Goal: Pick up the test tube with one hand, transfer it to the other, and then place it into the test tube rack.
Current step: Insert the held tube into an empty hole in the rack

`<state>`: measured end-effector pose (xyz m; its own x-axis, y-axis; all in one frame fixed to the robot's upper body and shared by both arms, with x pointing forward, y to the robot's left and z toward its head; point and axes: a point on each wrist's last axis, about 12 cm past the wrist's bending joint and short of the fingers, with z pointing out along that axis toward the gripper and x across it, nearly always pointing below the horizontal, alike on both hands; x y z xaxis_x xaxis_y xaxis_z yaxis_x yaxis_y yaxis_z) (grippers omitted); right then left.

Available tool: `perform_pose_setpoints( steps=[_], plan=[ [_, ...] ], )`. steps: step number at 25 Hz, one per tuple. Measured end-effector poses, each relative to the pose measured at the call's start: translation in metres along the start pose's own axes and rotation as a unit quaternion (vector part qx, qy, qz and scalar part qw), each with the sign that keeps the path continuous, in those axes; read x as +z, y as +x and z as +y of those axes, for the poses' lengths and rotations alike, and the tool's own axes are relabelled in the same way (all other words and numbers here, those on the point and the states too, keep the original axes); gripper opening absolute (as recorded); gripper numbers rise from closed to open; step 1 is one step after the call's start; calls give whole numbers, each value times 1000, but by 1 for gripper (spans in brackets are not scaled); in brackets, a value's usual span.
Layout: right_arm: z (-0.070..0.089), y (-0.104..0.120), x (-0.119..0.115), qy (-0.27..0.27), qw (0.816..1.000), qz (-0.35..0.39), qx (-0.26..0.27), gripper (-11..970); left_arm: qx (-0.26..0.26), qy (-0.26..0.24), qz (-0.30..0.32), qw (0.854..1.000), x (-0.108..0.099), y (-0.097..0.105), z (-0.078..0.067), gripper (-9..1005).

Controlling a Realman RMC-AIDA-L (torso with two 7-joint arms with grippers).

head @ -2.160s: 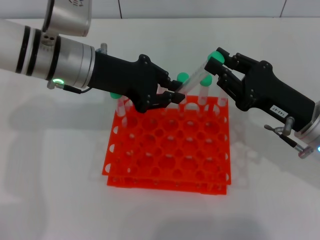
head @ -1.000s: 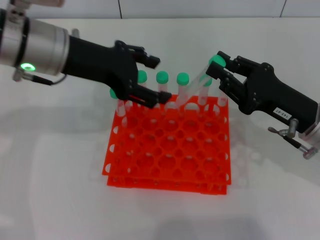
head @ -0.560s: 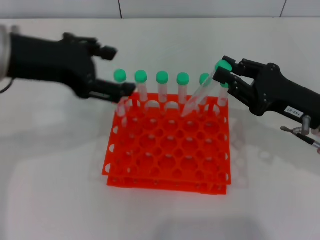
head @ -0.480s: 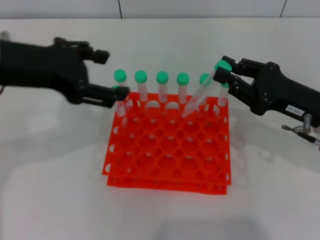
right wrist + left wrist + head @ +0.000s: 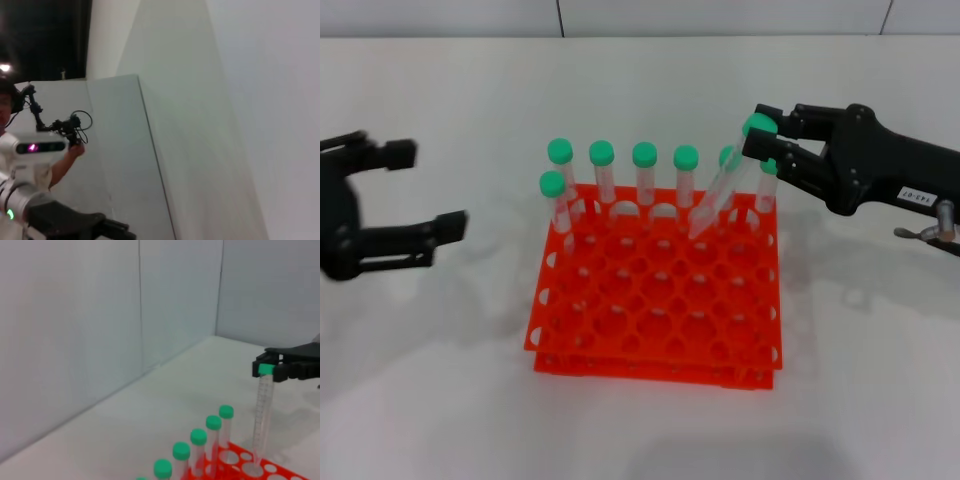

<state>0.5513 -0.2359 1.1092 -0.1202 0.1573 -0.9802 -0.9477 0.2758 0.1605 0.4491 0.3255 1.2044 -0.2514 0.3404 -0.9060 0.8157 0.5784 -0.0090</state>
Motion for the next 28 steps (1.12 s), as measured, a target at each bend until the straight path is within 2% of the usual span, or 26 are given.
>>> perform_pose_setpoints(
  steps=[3,7,10,13,19,28],
  plan=[
    [-1,-3,1,-4,1000,4,0,258,-4,-8,-30,1000,-12,21,-4,879],
    [-2,-6,1,-7,1000,6,-3,258,-23,-29,-46,998,-23,58,-2,879],
    [-2,-6,2,-8,1000,6,-3,259,-43,-44,-57,997,-25,86,3,879],
    [-3,-7,2,-9,1000,6,-4,259,-62,-45,-63,995,-20,104,10,879],
    [-3,-8,3,-10,1000,6,-6,261,-75,-15,-17,997,3,111,24,880],
    [-4,-16,5,-19,1000,4,-17,262,-64,4,12,998,13,108,29,880]
  ],
)
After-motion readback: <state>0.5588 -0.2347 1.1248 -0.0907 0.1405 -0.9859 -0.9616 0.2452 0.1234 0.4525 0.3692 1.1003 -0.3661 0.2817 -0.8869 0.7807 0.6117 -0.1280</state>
